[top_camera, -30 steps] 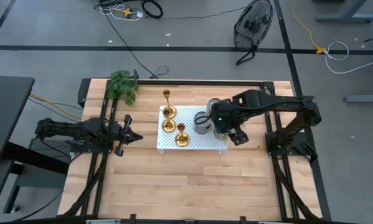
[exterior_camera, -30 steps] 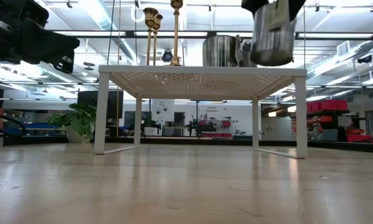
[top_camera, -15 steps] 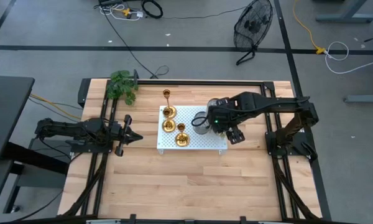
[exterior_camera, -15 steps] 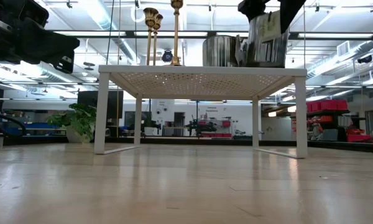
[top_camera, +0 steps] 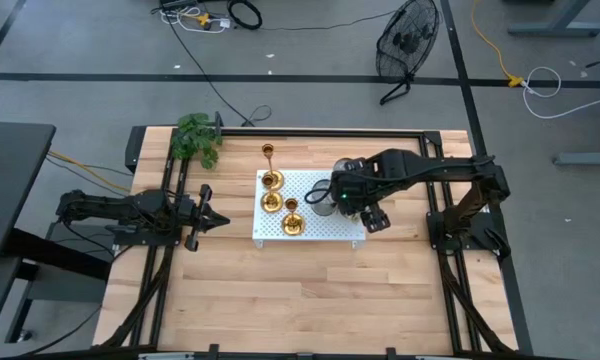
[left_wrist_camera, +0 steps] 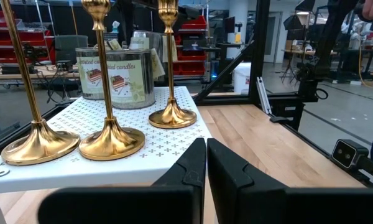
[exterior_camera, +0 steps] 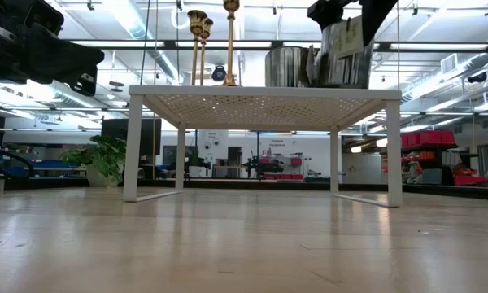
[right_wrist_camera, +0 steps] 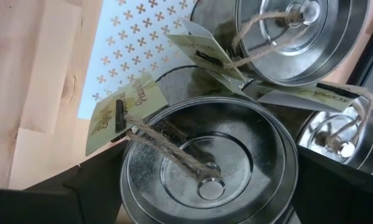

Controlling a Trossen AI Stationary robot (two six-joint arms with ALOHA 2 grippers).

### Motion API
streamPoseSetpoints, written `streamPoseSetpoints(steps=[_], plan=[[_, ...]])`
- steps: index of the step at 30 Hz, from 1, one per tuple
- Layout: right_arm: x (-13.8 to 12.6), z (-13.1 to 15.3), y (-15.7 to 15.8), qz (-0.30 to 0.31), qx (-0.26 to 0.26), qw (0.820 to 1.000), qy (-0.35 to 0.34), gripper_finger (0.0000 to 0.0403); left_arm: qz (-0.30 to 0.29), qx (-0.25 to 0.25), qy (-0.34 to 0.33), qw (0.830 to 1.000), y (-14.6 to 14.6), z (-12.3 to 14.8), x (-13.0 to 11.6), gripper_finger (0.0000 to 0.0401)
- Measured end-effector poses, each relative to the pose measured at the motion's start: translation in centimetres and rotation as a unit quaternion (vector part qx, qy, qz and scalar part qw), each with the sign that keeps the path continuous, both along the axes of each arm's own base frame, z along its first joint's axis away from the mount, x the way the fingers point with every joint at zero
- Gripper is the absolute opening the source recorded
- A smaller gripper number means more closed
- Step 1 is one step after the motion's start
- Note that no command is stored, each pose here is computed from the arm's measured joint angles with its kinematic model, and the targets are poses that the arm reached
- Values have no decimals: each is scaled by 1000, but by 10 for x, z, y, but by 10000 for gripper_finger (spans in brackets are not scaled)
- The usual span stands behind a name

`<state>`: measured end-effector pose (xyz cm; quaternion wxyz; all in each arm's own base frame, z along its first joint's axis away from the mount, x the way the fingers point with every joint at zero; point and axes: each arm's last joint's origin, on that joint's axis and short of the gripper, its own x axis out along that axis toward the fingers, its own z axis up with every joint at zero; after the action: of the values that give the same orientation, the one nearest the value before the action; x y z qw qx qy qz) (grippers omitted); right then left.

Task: Pick & Place candle stick holders
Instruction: Put the metal lid scented candle on the shelf

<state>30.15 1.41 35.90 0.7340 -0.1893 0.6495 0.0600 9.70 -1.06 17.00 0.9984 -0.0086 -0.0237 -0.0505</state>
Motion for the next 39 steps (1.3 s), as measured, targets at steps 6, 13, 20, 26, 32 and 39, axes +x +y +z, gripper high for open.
streamPoseSetpoints(steps=[6, 13, 20, 26, 32, 39], plan=[[1, -1, 0, -4, 0, 1000, 0, 368, 0, 0, 0, 1000, 0, 0, 0, 19], [1, -1, 0, -15, 2, 1000, -2, 368, 0, 0, 0, 1000, 0, 0, 0, 19], [1, -1, 0, -16, 2, 1000, -2, 368, 0, 0, 0, 1000, 0, 0, 0, 19], [1, -1, 1, -16, 13, 1000, -1, 368, 0, 0, 0, 1000, 0, 0, 0, 19], [-1, -10, 1, -29, 16, 999, 21, 368, 0, 0, 0, 1000, 0, 0, 0, 19], [0, -17, 1, -28, 15, 999, 26, 368, 0, 0, 0, 1000, 0, 0, 0, 19]])
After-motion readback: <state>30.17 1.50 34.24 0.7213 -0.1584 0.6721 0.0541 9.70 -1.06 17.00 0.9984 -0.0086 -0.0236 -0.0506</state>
